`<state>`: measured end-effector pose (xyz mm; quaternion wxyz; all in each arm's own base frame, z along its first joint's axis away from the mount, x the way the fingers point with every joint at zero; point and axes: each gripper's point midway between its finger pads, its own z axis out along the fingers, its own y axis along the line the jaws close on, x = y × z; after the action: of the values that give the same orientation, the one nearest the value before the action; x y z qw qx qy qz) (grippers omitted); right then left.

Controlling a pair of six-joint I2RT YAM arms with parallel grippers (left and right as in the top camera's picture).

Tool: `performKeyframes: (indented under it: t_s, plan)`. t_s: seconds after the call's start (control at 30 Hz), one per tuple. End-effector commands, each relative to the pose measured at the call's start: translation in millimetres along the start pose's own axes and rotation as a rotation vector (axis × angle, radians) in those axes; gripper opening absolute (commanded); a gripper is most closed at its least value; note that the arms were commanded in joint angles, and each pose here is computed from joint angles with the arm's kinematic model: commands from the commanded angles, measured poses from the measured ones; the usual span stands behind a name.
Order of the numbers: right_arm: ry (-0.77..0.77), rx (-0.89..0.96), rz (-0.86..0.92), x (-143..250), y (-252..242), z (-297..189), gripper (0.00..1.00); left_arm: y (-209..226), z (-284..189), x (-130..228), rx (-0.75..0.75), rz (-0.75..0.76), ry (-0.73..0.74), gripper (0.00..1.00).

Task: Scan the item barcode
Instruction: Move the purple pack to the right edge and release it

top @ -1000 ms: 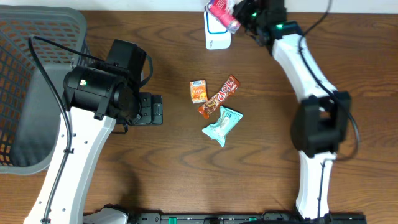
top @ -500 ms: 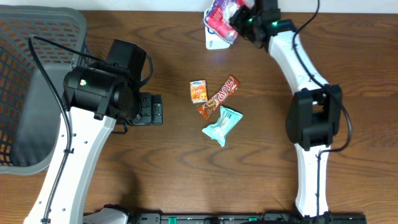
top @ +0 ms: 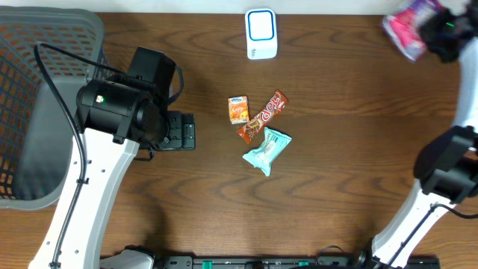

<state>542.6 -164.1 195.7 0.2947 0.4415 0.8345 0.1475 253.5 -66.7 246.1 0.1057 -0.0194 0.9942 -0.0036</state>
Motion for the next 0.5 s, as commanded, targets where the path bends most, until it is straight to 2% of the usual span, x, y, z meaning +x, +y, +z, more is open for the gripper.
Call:
performKeyframes:
  t_s: [0.0, 0.13, 0.4, 0.43, 0.47]
  plan:
    - [-0.041, 0.056, 0.061, -33, -50, -2, 0.01, 2, 2, 0, -0.009, -0.005, 0.007, 0.98]
    - [-0.081, 0.096, 0.144, -57, -100, 9, 0.01, 2, 2, 0, -0.009, -0.005, 0.007, 0.98]
    - [-0.129, 0.170, 0.215, -81, -163, 25, 0.01, 2, 2, 0, -0.009, -0.005, 0.007, 0.98]
    - [-0.134, 0.175, 0.216, -84, -170, 23, 0.04, 2, 2, 0, -0.009, -0.005, 0.007, 0.98]
    - [-0.133, 0.174, 0.226, -86, -174, 21, 0.18, 2, 2, 0, -0.009, -0.005, 0.007, 0.98]
